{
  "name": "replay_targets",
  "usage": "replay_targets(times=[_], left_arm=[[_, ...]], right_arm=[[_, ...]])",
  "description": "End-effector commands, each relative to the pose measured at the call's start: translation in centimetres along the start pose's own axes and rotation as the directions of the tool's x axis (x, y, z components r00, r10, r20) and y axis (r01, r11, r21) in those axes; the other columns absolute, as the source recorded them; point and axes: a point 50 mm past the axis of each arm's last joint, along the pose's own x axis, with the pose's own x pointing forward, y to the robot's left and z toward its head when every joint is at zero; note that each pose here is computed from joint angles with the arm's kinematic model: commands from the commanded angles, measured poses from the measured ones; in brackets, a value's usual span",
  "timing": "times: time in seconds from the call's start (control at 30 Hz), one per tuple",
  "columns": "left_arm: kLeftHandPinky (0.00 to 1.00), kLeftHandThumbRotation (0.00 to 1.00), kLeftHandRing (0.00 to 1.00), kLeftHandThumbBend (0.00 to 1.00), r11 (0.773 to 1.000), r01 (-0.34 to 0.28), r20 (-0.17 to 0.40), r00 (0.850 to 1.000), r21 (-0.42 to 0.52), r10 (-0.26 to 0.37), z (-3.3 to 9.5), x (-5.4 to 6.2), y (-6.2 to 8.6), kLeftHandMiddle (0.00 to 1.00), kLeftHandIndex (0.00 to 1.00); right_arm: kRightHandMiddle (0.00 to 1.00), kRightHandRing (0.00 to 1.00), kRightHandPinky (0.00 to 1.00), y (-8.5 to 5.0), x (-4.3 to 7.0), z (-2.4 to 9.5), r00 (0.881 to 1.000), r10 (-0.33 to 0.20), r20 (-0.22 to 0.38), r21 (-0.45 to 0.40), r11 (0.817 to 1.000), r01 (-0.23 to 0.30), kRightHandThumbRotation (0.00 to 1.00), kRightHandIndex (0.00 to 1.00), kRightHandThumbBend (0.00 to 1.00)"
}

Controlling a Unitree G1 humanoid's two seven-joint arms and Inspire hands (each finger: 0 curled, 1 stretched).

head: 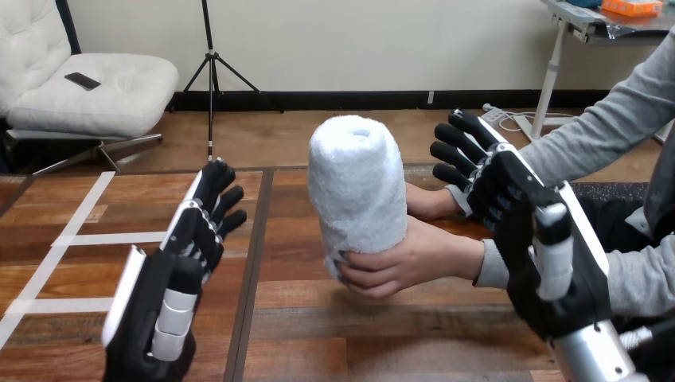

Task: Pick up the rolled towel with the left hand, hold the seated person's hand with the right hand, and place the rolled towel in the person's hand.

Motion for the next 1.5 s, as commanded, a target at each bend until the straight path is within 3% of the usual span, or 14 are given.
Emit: replay_targets(times=[0.0,0.7,1.47], left_arm=[[0.86,1.0,0.92,0.84,1.0,0.005,0.119,0.993,0.015,-0.007,2.0,0.9,-0.5,0.94,0.93],[0.79,1.0,0.91,0.76,0.999,0.034,0.178,0.984,-0.014,-0.031,2.9,1.1,-1.1,0.91,0.9],[0.79,0.99,0.89,0.77,0.999,0.039,0.16,0.986,-0.027,-0.034,2.5,1.2,-1.6,0.89,0.87]], right_arm=[[0.9,0.9,0.85,0.7,0.3,1.3,0.997,0.004,0.081,0.031,1.0,-0.006,1.0,0.9,1.0],[0.92,0.93,0.9,2.1,-1.4,1.3,0.996,0.043,0.083,0.118,0.992,-0.052,1.0,0.93,1.0],[0.93,0.96,0.99,2.1,-1.5,0.5,0.997,0.057,0.048,0.132,0.989,-0.063,1.0,0.92,1.0]])
